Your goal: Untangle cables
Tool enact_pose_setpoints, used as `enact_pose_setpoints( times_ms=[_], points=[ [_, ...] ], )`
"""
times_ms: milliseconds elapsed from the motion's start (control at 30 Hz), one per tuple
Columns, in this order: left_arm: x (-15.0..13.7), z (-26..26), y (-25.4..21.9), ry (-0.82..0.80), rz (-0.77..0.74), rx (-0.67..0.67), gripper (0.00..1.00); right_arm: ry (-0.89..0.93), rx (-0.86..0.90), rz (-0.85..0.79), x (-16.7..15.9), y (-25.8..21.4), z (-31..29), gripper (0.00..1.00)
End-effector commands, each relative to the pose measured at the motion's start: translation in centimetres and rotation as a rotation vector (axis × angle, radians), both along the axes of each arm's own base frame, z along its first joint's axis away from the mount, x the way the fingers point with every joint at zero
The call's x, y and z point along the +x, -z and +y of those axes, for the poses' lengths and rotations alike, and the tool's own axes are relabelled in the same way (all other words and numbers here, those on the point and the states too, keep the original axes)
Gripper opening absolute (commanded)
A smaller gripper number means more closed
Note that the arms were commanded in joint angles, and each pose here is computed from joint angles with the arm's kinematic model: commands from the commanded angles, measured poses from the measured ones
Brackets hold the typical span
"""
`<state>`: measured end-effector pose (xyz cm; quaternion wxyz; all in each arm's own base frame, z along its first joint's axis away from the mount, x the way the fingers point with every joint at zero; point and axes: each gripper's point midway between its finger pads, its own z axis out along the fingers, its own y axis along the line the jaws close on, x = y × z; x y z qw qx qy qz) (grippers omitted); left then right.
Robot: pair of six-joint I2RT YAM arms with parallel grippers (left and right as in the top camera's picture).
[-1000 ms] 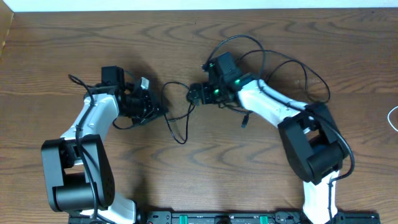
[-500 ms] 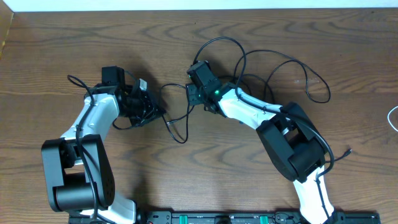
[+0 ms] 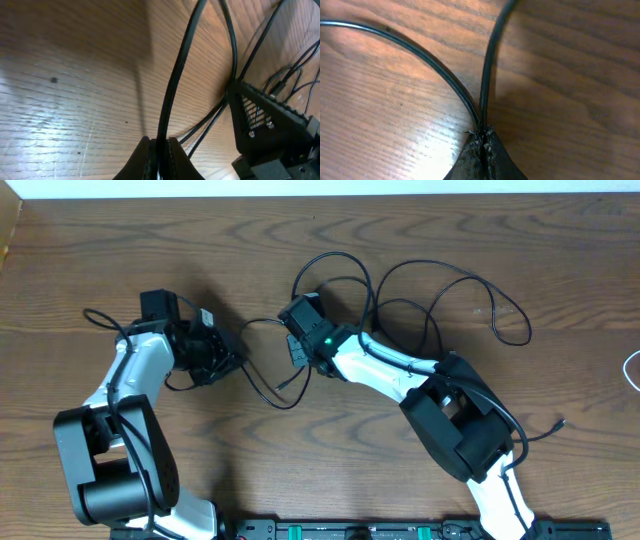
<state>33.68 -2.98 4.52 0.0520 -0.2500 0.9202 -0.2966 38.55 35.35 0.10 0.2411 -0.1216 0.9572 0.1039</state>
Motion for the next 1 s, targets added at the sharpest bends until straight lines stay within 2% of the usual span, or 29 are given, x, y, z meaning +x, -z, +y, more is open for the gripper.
enact_pose_setpoints(
  times_ms=[0,67,167,367,433,500,633,700,767,800,833,967],
  points=[
    [0.0,0.5,0.2,-0.008,0.007,0.015,0.09,0.005,-0.086,0.145,-1.8,3.6,-2.1,0.01],
    [-0.1,0.5,0.2,-0.008,0.011,0.014,0.22,-0.027,-0.102,0.200,-1.5,1.4,-3.3,0.01],
    [0.0,0.4,0.2,-0.008,0.010,0.014,0.38,-0.112,-0.131,0.360,-3.1,-0.5,-5.4,0.01],
    [-0.1,0.4,0.2,-0.014,0.015,0.012,0.39,-0.105,-0.205,0.466,-5.3,1.5,-7.5,0.01],
    [-0.1,0.4,0.2,-0.014,0.015,0.012,0.39,-0.120,-0.224,0.483,-6.0,2.5,-7.2,0.08],
    [-0.1,0.4,0.2,-0.014,0.015,0.012,0.40,-0.130,-0.266,0.489,-6.6,3.7,-7.2,0.23],
    [-0.1,0.4,0.2,-0.014,0.018,0.012,0.41,-0.100,-0.292,0.491,-6.8,4.1,-7.4,0.33],
    [-0.1,0.4,0.2,-0.014,0.018,0.012,0.46,-0.065,-0.295,0.495,-6.7,4.0,-7.8,0.35],
    [-0.1,0.4,0.2,-0.014,0.018,0.012,0.56,-0.058,-0.295,0.500,-6.6,4.0,-7.9,0.33],
    [-0.1,0.4,0.2,-0.014,0.018,0.012,0.60,-0.053,-0.301,0.501,-6.7,4.0,-8.1,0.22],
    [-0.1,0.5,0.2,-0.014,0.018,0.012,0.64,-0.056,-0.309,0.500,-6.8,4.1,-8.1,0.21],
    [-0.1,0.5,0.2,-0.014,0.018,0.012,0.68,-0.088,-0.363,0.468,-7.4,4.1,-7.7,0.18]
  ],
)
